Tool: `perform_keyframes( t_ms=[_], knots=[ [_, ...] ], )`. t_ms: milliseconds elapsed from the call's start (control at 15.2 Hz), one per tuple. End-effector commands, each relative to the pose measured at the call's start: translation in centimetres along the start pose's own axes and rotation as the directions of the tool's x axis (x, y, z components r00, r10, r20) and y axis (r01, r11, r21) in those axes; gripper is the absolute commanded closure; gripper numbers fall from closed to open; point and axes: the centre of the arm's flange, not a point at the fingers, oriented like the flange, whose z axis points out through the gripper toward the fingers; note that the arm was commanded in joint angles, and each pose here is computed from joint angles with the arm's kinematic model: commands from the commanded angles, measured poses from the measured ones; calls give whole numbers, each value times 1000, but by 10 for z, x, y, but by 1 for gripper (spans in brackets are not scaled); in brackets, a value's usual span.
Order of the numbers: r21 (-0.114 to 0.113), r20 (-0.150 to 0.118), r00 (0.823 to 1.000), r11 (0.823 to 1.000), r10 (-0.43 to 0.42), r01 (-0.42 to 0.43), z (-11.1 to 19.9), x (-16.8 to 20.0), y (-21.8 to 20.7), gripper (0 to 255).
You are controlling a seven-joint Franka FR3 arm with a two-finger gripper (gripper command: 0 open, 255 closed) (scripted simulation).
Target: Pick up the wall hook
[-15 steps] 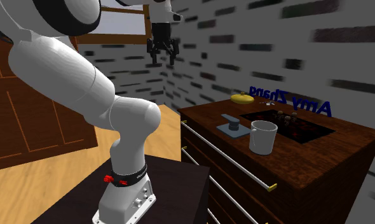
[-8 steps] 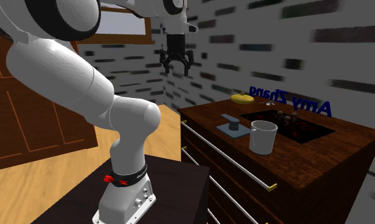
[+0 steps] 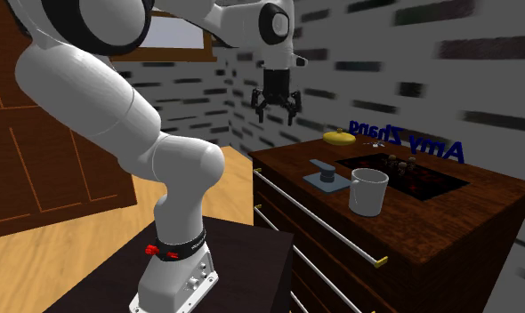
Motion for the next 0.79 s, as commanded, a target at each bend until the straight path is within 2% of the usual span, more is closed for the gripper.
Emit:
perform_keyframes(
  t_ms=[0,726],
  knots=[
    [-1,4,1000,1000,-27,27,17,1,21,0],
    [-5,27,987,987,-160,160,94,22,141,0]
  ],
)
